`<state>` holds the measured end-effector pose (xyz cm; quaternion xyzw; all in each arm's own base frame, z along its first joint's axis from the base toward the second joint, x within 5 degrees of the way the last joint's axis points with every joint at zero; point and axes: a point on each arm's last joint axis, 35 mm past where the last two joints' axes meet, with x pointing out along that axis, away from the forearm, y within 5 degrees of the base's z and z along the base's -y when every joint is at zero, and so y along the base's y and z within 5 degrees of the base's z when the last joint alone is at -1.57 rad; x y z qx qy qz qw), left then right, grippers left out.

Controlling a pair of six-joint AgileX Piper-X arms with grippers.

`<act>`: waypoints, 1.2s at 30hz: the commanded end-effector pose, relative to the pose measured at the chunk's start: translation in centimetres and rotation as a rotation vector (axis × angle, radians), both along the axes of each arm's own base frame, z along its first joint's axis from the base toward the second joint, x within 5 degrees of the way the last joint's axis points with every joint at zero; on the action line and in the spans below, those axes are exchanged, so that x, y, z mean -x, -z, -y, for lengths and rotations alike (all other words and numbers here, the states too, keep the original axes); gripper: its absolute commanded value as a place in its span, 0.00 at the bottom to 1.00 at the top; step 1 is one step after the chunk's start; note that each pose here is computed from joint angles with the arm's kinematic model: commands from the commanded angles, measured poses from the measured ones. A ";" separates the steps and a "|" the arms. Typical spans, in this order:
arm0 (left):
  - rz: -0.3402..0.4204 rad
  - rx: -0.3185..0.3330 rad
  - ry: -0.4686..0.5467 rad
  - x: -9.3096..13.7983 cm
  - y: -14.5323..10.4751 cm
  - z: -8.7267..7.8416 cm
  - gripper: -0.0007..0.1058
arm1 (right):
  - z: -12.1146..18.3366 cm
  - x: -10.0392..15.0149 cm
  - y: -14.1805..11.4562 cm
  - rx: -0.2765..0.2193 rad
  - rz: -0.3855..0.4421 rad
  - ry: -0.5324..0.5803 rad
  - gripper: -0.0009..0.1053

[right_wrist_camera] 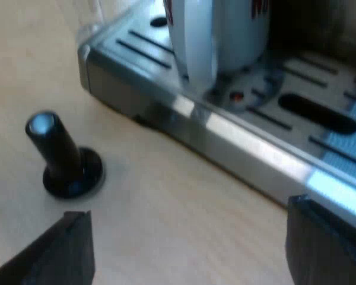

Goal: Remove mug from coffee machine

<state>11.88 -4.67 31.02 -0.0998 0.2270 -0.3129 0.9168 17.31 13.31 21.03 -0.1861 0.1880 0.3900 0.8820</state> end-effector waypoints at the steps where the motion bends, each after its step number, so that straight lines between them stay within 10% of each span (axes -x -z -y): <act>1: 0.004 -0.004 0.003 0.0 0.0 0.0 0.82 | -0.4 -0.6 -0.2 -0.021 0.062 0.017 0.65; 10: 0.004 -0.004 0.003 0.0 0.0 0.0 0.82 | -1.1 -2.0 0.8 -0.022 0.104 0.068 0.65; 25: 0.004 -0.004 0.003 0.0 0.0 0.0 0.82 | -3.1 -4.5 2.9 -0.215 0.163 0.086 0.65; 36: 0.004 -0.004 0.003 0.0 0.0 0.0 0.82 | -3.8 -5.4 4.7 -0.225 0.164 0.067 0.65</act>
